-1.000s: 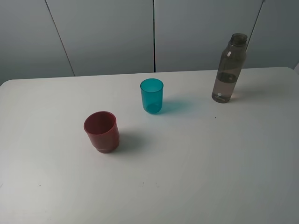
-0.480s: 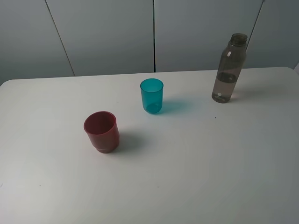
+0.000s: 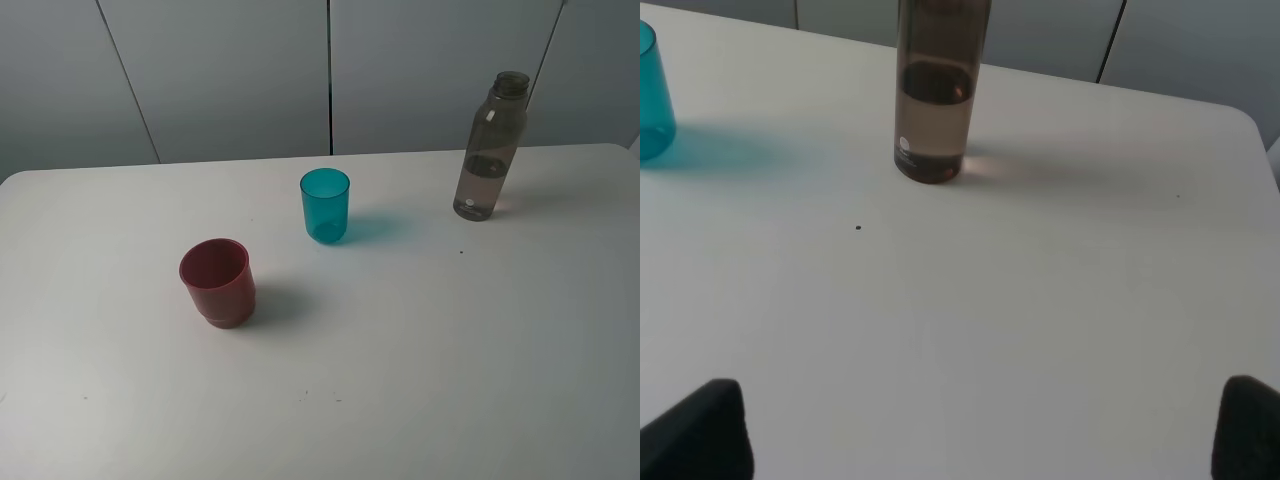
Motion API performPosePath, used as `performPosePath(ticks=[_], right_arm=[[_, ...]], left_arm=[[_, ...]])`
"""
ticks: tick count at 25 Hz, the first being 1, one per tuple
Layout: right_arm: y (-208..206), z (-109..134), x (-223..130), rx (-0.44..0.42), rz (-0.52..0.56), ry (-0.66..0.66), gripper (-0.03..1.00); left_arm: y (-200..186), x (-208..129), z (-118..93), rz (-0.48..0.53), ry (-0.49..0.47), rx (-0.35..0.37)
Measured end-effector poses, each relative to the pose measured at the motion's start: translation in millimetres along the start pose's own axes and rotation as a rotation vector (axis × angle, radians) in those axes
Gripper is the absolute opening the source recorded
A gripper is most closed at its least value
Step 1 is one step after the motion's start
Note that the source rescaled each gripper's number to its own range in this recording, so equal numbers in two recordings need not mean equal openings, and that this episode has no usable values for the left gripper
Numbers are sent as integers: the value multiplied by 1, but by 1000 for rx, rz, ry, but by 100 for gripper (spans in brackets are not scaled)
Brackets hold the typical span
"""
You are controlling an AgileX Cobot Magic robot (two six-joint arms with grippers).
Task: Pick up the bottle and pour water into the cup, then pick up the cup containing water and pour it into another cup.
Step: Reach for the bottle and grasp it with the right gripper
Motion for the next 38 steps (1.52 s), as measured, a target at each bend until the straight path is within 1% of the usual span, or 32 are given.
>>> performPosePath(ticks=[4, 7, 10, 13, 16, 18, 22, 24, 28, 31, 35, 38], right_arm=[[-1, -2, 3, -12, -13, -65, 100], [-1, -10, -2, -51, 17, -135, 100], [-2, -13, -8, -65, 52, -156, 100], [-2, -10, -10, -53, 62, -154, 100], [-1, -5, -10, -25, 58, -141, 100], [-1, 0, -6, 0, 36, -127, 100], [-2, 16, 3, 88, -14, -64, 100], [-3, 20, 6, 115, -20, -45, 100], [2, 21, 18, 142, 40, -29, 100], [11, 19, 34, 149, 83, -2, 100], [34, 17, 58, 161, 118, 73, 100], [58, 15, 68, 156, 149, 116, 100]], left_arm=[[0, 0, 0, 0, 0, 0], [0, 0, 0, 0, 0, 0], [0, 0, 0, 0, 0, 0], [0, 0, 0, 0, 0, 0], [0, 0, 0, 0, 0, 0], [0, 0, 0, 0, 0, 0], [0, 0, 0, 0, 0, 0], [0, 0, 0, 0, 0, 0], [0, 0, 0, 0, 0, 0], [0, 0, 0, 0, 0, 0], [0, 0, 0, 0, 0, 0], [0, 0, 0, 0, 0, 0]])
Point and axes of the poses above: a point on each arm's last joint axis where the gripper is mounted, y pointing out along that axis toward the gripper, z along the wrist's bending axis when the last joint is at zero, x = y × z, the point moved 9 cm from there along y, pointing out along that axis toward the gripper
